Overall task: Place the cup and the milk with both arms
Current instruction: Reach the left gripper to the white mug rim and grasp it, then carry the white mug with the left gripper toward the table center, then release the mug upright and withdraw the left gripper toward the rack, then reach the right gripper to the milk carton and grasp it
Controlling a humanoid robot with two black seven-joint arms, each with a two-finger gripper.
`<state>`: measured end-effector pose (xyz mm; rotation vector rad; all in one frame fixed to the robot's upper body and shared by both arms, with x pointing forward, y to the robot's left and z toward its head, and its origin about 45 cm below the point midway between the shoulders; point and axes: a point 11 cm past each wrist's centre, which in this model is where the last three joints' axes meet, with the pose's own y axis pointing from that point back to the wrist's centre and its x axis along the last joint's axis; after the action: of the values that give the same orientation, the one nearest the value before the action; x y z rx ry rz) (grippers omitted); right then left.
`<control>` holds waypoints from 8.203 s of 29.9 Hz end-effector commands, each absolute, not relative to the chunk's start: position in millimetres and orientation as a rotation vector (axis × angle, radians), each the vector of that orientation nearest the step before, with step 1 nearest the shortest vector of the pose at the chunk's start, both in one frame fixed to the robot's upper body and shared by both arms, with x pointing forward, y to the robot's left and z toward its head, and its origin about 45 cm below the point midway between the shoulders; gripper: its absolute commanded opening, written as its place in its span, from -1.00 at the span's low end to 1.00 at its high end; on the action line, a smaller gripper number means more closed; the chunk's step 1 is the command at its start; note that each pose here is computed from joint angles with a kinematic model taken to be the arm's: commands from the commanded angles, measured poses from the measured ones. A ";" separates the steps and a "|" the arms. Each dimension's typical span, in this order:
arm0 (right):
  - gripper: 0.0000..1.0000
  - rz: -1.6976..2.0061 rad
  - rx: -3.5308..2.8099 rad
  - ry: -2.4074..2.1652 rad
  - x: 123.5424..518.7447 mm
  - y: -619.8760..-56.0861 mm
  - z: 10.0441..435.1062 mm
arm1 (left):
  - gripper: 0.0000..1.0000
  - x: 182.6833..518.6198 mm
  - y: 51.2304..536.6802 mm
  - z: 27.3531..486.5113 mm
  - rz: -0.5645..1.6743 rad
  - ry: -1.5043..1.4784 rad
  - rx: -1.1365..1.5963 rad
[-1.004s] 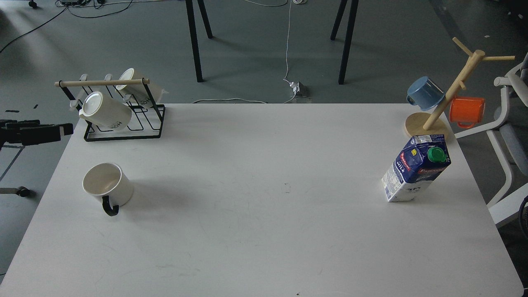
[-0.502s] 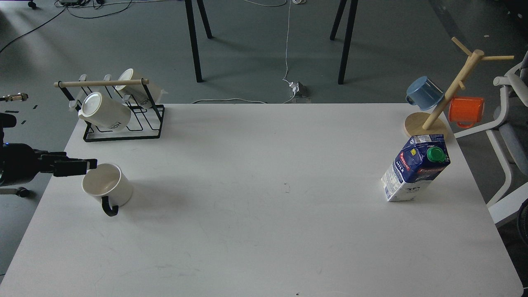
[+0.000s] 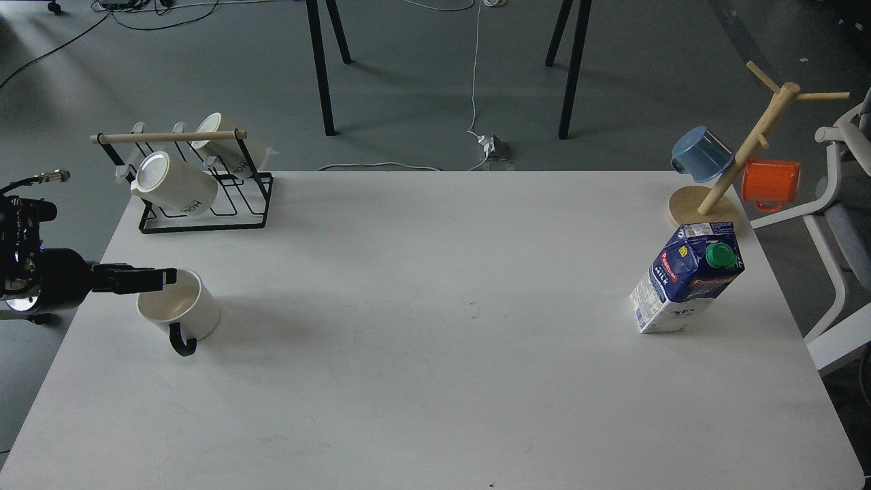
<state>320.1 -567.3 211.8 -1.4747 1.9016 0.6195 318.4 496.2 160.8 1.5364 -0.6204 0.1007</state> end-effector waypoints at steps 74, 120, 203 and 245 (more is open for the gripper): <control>1.00 0.658 -1.439 1.955 298.4 -574.4 191.8 | -0.89 382.8 330.6 170.2 -0.042 -0.953 1.230; 0.99 0.674 -1.379 2.031 277.8 -589.4 175.4 | -0.59 340.5 169.6 81.9 -0.212 -0.829 0.956; 0.99 1.451 -1.265 1.366 238.8 -381.2 78.7 | 0.95 339.4 374.5 135.2 1.068 0.207 0.118; 0.98 1.435 -1.206 1.330 254.5 -359.4 67.6 | 0.96 335.5 367.1 124.5 1.076 0.227 0.117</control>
<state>254.0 -359.5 67.2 -1.2053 1.3312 1.4355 335.6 367.2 124.5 0.1175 0.2266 1.0766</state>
